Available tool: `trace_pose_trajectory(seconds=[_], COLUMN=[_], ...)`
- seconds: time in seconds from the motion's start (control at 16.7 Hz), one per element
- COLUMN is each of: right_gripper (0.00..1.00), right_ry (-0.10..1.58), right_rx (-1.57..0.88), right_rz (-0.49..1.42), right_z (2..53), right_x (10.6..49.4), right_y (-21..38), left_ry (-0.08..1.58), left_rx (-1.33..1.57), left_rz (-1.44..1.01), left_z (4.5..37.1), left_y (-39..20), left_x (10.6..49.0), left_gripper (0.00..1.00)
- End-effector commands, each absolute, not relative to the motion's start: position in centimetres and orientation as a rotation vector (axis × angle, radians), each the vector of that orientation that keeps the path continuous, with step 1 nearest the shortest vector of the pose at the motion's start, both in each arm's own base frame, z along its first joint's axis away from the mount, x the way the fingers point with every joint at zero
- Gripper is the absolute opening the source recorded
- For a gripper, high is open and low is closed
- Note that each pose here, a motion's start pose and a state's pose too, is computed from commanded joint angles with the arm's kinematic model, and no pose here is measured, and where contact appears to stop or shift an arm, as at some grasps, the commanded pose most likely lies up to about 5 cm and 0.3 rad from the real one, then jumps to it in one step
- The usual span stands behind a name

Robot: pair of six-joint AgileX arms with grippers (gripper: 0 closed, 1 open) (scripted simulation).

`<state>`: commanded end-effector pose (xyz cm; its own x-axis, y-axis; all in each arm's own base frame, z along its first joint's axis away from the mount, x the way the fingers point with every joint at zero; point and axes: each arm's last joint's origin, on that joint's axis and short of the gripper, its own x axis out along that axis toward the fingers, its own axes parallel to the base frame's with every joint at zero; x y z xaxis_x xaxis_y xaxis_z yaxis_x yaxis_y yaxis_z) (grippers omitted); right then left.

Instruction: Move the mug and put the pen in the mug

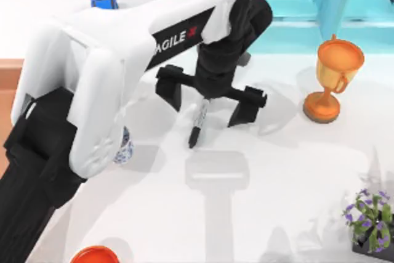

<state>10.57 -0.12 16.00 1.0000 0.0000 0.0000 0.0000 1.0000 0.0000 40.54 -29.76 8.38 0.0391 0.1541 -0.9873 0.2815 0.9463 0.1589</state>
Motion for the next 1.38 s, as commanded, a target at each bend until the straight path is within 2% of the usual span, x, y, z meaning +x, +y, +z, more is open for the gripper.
trace_pose_trajectory(seconds=[0.66, 1.14, 1.2, 1.38], right_gripper=[1.0, 1.0, 1.0, 1.0], right_ry=[0.0, 0.0, 0.0, 0.0], right_rx=[0.0, 0.0, 0.0, 0.0], right_rz=[0.0, 0.0, 0.0, 0.0], right_z=[16.0, 16.0, 16.0, 16.0], right_x=[10.6, 10.6, 10.6, 10.6], right_y=[-0.1, -0.1, -0.1, -0.1], left_ry=[1.539, 1.539, 1.501, 1.504], left_rx=[0.35, 0.35, 0.285, 0.285], left_rz=[-0.101, -0.101, -0.147, -0.143], left_z=[8.4, 8.4, 11.5, 12.4], left_y=[-29.8, -29.8, -30.6, -30.6], left_x=[40.5, 40.5, 40.1, 39.3], left_gripper=[0.02, 0.0, 0.0, 0.0])
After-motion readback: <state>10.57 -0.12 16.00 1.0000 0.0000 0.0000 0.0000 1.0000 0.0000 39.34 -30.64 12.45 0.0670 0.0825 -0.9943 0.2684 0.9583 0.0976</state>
